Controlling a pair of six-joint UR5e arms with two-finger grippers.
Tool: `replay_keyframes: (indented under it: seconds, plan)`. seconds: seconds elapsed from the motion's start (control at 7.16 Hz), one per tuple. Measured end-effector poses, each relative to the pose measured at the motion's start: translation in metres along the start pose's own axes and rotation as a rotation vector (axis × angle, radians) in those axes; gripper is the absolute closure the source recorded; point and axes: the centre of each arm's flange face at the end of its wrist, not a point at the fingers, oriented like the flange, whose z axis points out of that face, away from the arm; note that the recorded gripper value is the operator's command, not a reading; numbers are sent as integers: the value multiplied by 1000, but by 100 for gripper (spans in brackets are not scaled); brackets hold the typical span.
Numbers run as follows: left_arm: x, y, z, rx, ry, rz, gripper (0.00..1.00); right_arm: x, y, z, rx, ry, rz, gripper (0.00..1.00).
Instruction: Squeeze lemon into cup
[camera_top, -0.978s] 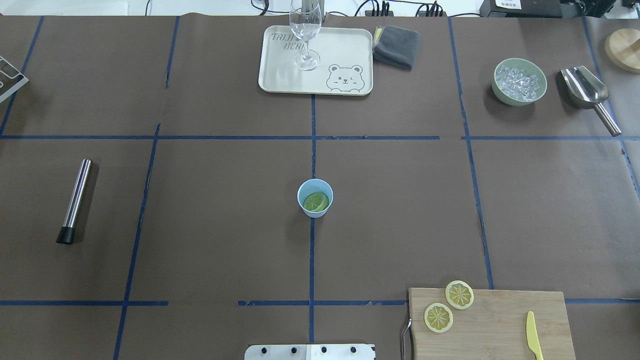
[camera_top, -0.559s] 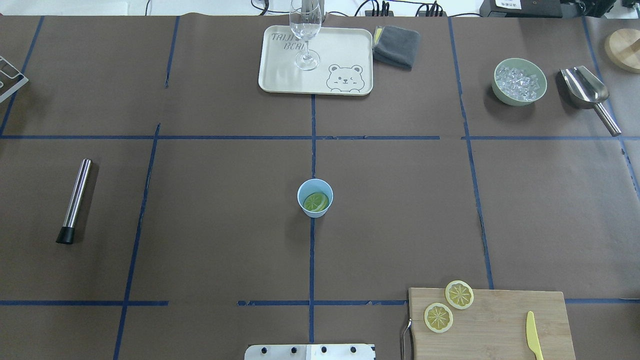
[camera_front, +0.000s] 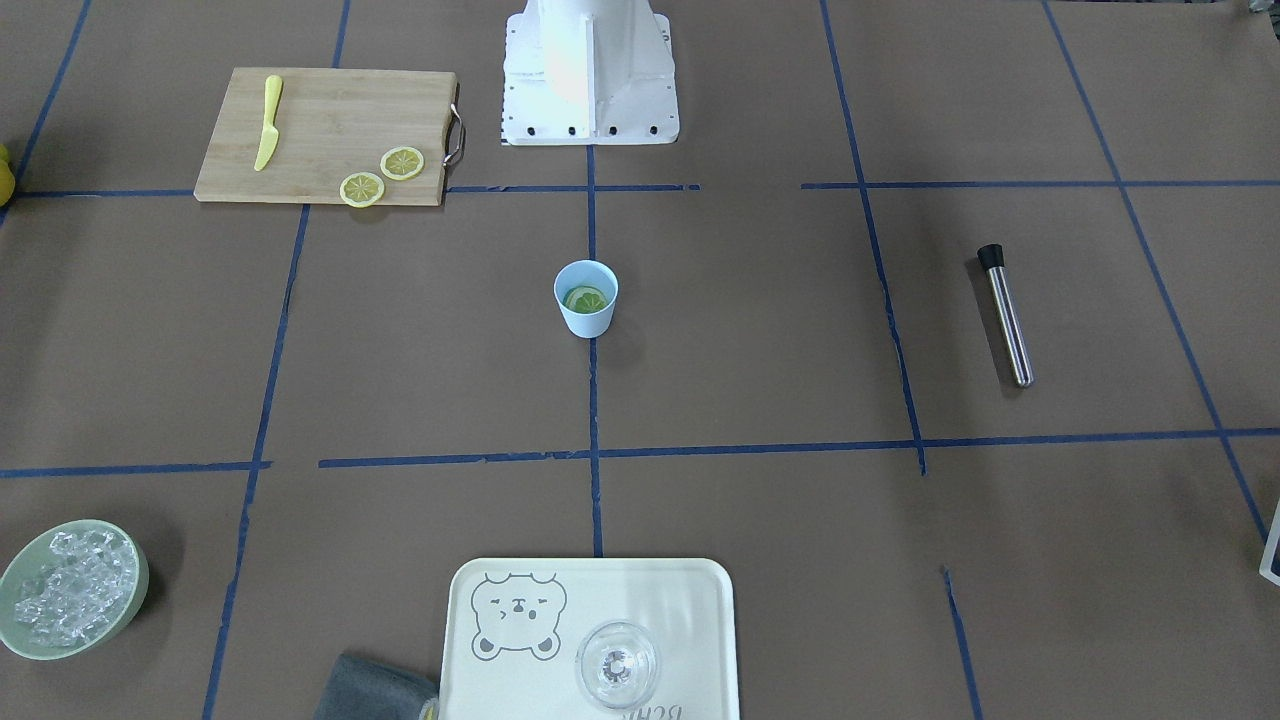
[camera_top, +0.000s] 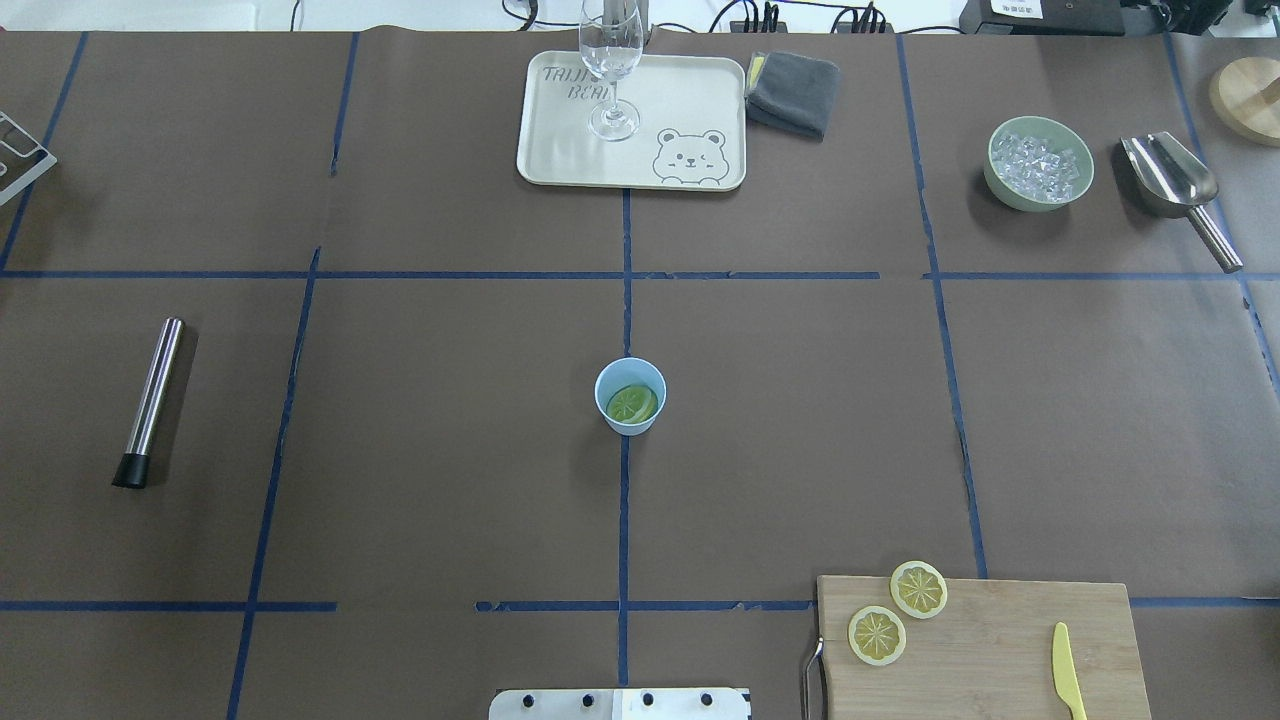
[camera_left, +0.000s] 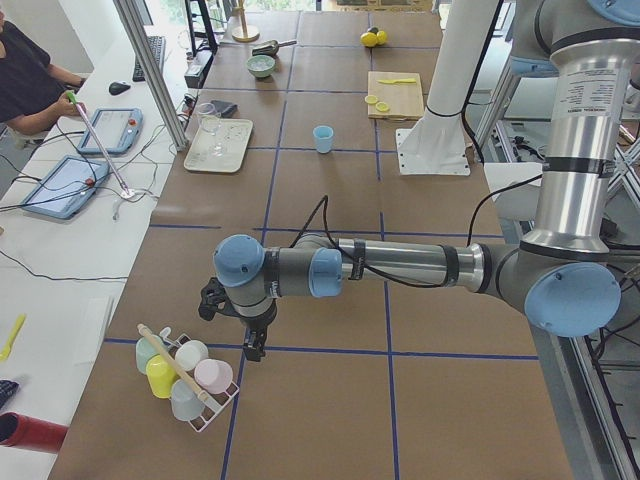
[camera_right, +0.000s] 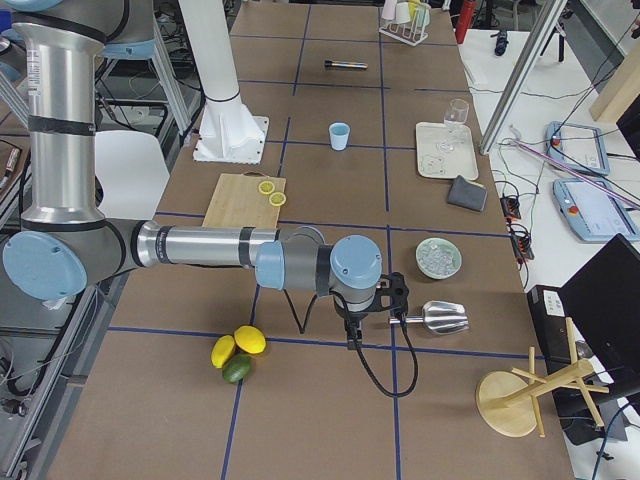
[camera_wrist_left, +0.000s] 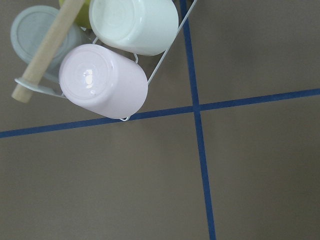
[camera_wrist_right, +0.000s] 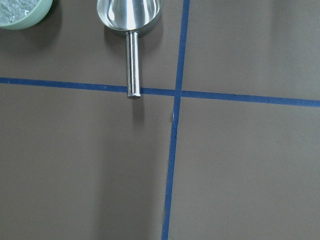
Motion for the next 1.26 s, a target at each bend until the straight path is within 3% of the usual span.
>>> replay_keyframes:
  seconds: [1.26]
  plan:
    - [5,-1,-5,9,2,7,0,4,5,4,-7,4,7,0]
